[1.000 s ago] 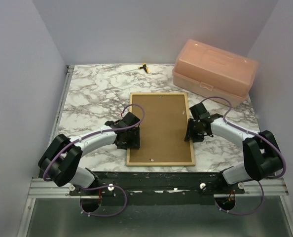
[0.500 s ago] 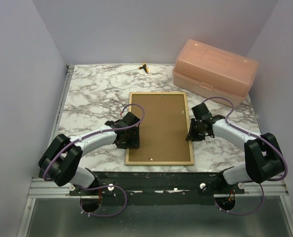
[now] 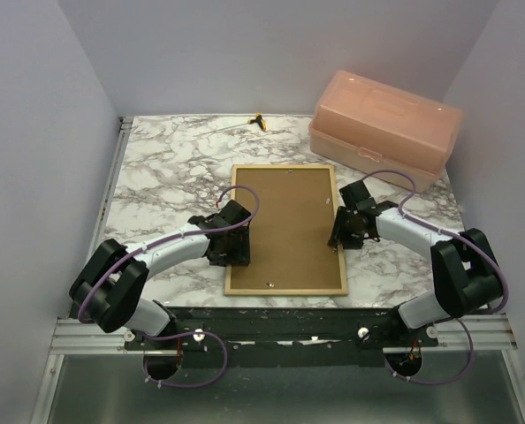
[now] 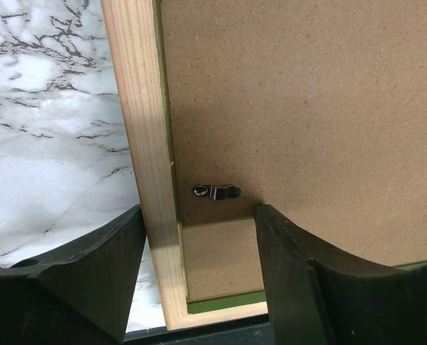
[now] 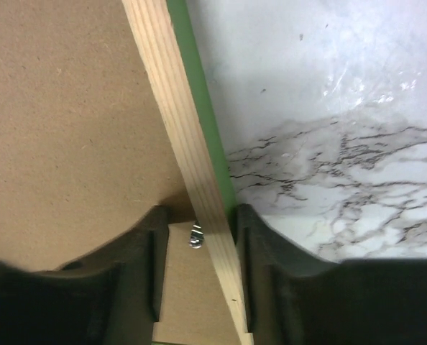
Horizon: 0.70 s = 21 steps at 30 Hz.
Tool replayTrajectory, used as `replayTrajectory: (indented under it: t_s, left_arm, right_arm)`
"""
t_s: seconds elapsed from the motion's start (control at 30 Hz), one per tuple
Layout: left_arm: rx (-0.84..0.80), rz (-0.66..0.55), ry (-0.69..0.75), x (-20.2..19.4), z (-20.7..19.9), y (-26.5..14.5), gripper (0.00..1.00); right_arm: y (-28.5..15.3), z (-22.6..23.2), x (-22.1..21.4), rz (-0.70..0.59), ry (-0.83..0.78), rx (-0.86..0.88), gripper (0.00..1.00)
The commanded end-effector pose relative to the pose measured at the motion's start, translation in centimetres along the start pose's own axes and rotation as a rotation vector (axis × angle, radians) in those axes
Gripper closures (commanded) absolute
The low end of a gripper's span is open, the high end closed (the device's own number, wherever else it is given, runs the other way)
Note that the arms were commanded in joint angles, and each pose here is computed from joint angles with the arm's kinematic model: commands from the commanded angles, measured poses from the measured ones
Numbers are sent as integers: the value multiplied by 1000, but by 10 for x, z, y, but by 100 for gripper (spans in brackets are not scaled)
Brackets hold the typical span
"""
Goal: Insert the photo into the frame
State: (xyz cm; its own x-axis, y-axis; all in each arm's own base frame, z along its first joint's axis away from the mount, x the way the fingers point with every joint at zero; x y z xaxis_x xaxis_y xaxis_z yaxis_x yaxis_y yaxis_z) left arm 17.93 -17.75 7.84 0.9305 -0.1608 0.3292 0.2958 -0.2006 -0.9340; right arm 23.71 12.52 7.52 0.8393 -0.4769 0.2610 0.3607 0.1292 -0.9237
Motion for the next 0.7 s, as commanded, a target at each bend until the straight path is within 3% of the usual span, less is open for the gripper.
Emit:
replayTrajectory:
  t_s: [0.0,0.2,0.43,0.67]
  left_arm:
    - [72,71,21,-19,12,18,39]
    - [71,72,22,-19,12,17,39]
    - [74,76,22,-19,13,19,39]
    - [76,86,22,-20,12,21,38]
  right_arm:
    - [11,-16,-6,13,7,-106,66]
    - [4,-15,-7,43,-26,-115,66]
    - [0,-14,-10,76,-70,-150,55]
    - [10,-19,-23,101,-126,-284,57]
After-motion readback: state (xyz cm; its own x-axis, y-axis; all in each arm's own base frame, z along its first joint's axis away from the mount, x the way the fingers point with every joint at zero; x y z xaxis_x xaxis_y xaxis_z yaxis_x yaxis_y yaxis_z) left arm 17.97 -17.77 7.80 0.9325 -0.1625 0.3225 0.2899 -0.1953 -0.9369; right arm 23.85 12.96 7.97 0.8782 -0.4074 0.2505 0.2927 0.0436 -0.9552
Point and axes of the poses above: each gripper's point midway between its finger pads, its own y axis out along the fingers, its own z axis along the line the jaws close on, x = y × z, the point moved 6 cm from there along -y, back along the fingers, and after that the axes turned 12 degrees about y, right-handed, at the moved point
